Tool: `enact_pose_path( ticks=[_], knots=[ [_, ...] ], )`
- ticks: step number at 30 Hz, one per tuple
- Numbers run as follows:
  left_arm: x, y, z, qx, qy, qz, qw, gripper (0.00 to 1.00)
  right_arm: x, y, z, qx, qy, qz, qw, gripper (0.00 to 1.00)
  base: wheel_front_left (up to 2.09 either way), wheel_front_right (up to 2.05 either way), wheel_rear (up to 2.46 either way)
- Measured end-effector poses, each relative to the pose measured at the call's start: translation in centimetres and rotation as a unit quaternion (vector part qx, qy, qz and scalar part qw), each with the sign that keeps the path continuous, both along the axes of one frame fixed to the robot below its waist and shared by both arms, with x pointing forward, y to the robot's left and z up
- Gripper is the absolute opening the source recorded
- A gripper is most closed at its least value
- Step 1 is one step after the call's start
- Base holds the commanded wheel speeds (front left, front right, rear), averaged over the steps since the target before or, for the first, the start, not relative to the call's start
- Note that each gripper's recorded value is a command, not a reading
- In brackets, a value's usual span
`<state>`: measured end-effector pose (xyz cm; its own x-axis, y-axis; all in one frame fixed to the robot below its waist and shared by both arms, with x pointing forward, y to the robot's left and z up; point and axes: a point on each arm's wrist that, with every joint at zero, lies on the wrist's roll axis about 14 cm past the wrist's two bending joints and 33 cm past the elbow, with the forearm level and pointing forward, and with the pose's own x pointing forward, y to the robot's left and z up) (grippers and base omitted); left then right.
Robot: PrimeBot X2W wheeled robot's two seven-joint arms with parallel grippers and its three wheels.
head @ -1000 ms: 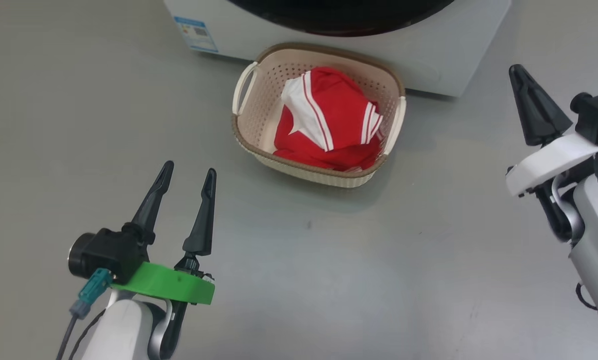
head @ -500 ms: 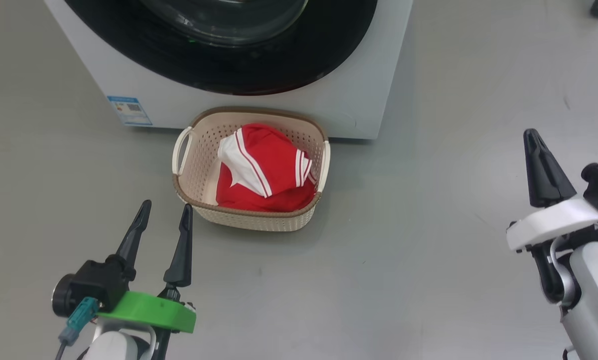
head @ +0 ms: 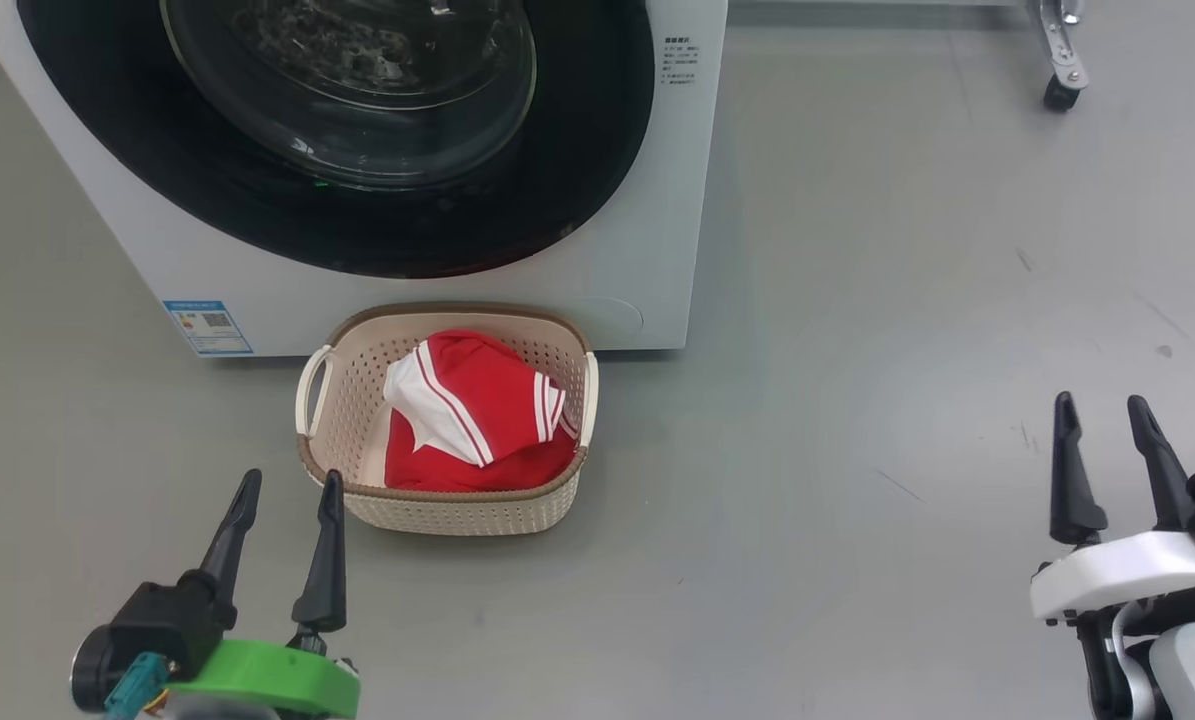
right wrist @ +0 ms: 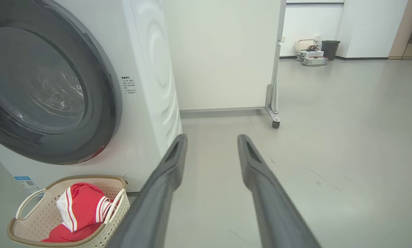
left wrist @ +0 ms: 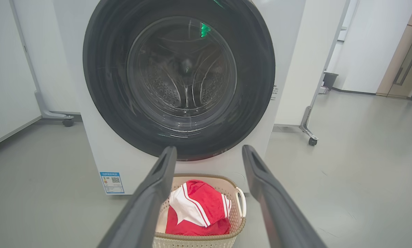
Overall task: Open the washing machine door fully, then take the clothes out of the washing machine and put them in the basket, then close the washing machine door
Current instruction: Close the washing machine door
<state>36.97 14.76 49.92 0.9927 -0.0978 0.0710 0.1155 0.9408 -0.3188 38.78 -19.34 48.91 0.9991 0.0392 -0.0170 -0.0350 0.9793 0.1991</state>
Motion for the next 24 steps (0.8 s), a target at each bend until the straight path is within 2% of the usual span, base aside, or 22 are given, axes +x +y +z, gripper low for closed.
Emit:
enact_pose_path(
  ticks=[7, 24],
  knots=[
    [-0.3, -0.9, -0.3, 0.000, 0.005, -0.015, 1.000, 1.00, -1.7, -1.1, 0.6, -0.009, -0.011, -0.016, 1.000, 1.00, 0.00, 0.00, 0.00],
    [-0.1, -0.8, -0.3, -0.013, 0.005, -0.012, 1.000, 1.00, -3.1, -1.0, 0.5, -0.007, -0.011, -0.025, 1.000, 1.00, 0.00, 0.00, 0.00]
  ],
)
